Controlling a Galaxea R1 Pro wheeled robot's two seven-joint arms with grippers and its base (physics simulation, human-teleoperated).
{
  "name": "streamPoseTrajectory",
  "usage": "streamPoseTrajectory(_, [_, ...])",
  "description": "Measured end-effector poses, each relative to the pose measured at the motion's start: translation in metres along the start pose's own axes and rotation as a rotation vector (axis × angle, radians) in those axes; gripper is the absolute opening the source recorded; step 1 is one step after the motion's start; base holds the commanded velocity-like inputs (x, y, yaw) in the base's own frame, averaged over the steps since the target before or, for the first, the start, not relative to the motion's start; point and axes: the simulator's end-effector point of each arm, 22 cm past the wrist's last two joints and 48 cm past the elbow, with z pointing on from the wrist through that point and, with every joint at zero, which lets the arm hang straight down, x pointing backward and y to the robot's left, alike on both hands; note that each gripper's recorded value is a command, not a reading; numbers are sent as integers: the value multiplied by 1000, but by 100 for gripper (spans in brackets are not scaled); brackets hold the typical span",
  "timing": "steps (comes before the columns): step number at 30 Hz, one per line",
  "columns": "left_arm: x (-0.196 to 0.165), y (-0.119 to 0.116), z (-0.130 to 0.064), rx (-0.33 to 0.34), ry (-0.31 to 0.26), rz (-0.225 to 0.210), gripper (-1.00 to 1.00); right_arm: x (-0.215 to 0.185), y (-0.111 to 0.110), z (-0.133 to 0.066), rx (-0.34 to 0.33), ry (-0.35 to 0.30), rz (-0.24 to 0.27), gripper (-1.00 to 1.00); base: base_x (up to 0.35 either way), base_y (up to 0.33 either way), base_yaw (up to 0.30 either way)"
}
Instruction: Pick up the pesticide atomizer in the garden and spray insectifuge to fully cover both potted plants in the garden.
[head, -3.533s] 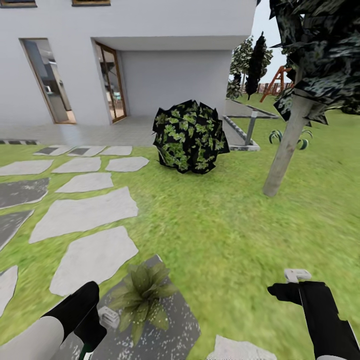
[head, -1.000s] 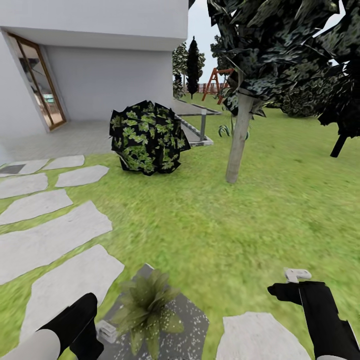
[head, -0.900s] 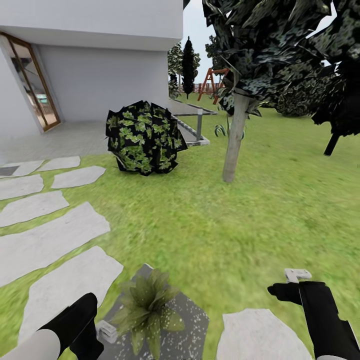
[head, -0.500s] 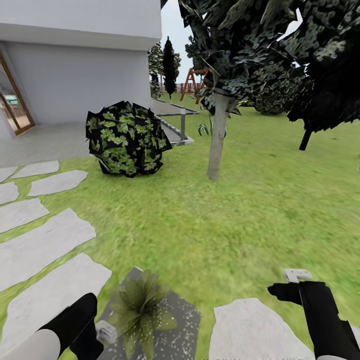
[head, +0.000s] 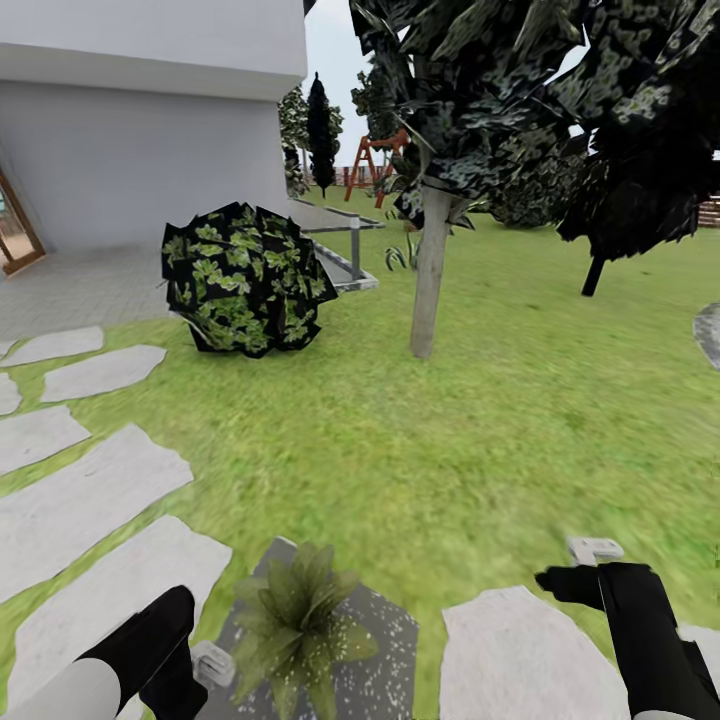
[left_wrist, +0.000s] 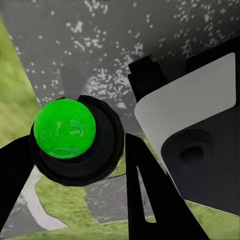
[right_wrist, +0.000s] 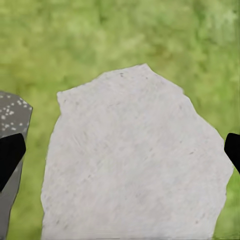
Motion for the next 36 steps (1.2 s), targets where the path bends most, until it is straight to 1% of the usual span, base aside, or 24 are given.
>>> streamPoseTrajectory(3, [0,0,0,-1,1,1,-100,0,0,0,0,0,0,100,-83,235,-256])
streamPoseTrajectory(10, [0,0,0,-1,1,1,-100,0,0,0,0,1,0,100,-248,93,-53])
streamPoseTrajectory(17, [-1,0,0,0,-1,0,-100,0,0,0,1,0,0,100,-220,224,-232])
streamPoseTrajectory(36, [-1,-1,-1,3,-3,-1,-100,0,0,0,0,0,0,100,-7,274,-254])
